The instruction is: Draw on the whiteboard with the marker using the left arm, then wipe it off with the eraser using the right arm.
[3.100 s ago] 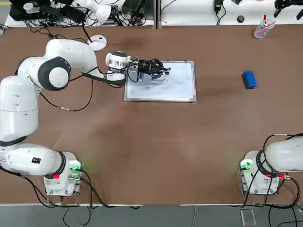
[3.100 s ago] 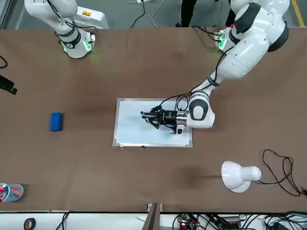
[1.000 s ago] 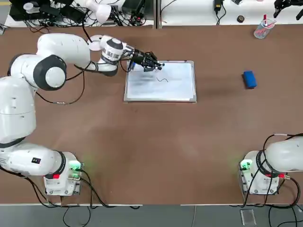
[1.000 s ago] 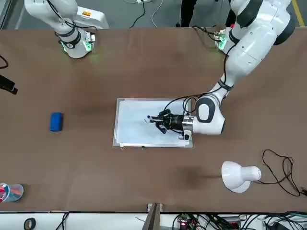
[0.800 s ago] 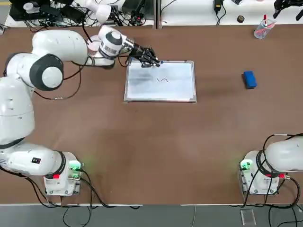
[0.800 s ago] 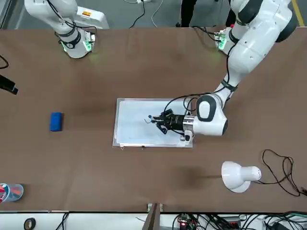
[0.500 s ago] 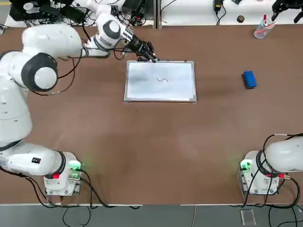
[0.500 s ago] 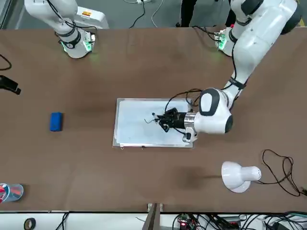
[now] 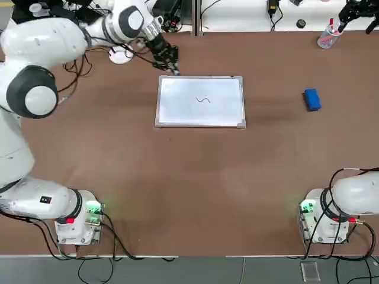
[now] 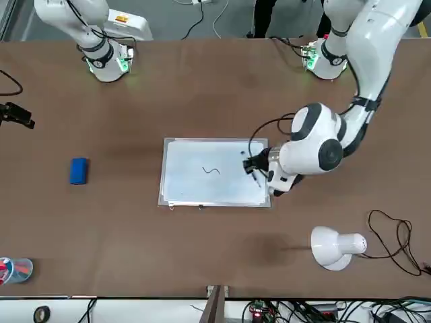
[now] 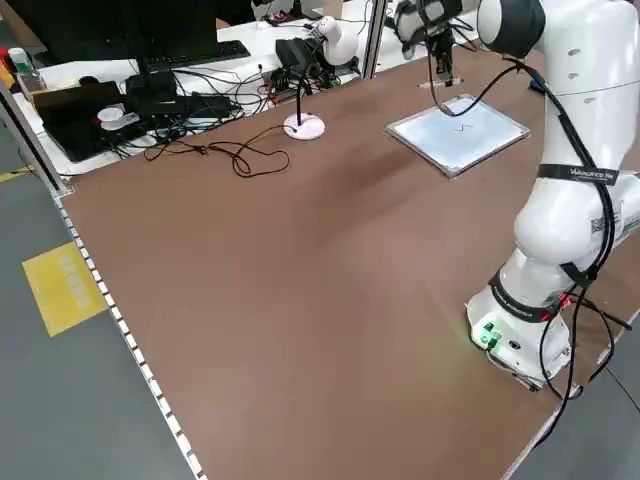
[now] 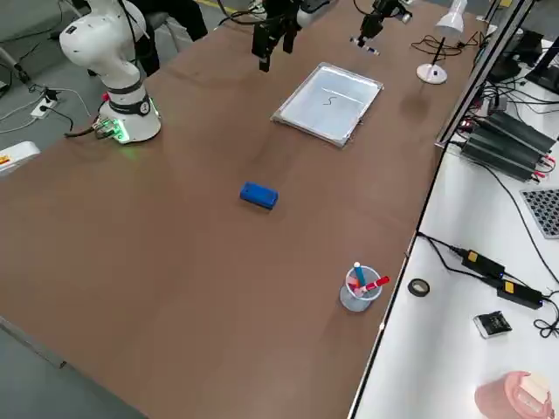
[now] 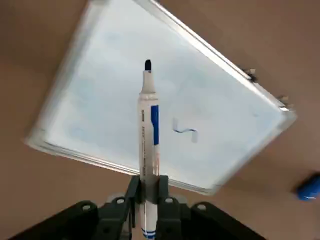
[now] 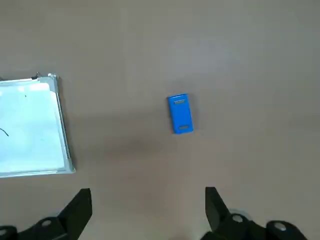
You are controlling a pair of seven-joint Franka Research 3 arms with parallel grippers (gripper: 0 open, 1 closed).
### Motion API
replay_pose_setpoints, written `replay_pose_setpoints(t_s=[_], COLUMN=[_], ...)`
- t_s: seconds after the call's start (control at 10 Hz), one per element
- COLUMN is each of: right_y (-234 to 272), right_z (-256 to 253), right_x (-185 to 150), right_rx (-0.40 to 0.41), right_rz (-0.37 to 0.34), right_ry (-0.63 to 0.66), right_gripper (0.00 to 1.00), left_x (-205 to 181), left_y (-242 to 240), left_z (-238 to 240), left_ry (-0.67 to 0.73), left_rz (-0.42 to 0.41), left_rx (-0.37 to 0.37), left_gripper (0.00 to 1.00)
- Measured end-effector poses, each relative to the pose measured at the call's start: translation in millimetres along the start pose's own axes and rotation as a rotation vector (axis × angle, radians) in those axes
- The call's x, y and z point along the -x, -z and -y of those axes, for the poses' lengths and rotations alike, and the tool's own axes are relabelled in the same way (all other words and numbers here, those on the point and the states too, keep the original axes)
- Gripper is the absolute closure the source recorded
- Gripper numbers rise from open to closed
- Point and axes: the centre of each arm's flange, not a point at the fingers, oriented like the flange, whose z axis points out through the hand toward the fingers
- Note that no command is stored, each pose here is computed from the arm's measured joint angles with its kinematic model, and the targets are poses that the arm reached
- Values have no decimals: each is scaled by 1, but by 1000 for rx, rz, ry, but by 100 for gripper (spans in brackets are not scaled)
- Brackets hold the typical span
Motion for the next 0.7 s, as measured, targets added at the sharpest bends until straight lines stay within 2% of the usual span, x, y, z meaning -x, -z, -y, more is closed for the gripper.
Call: replay_pose_setpoints(t_s=[0.4, 0.7], right_y=[-34, -66], right_z=[-18, -39], right_x=[-7, -14], right_rx=[0, 7], right_rz=[-37, -79], right_ry=[100, 194], right_gripper=[0, 0], left_x=[-25, -51], left_y=[23, 40], left_z=[52, 102], left_ry=[-289, -466], left_rz=[-113, -131], left_rx=[-238, -343], left_gripper=[82, 82])
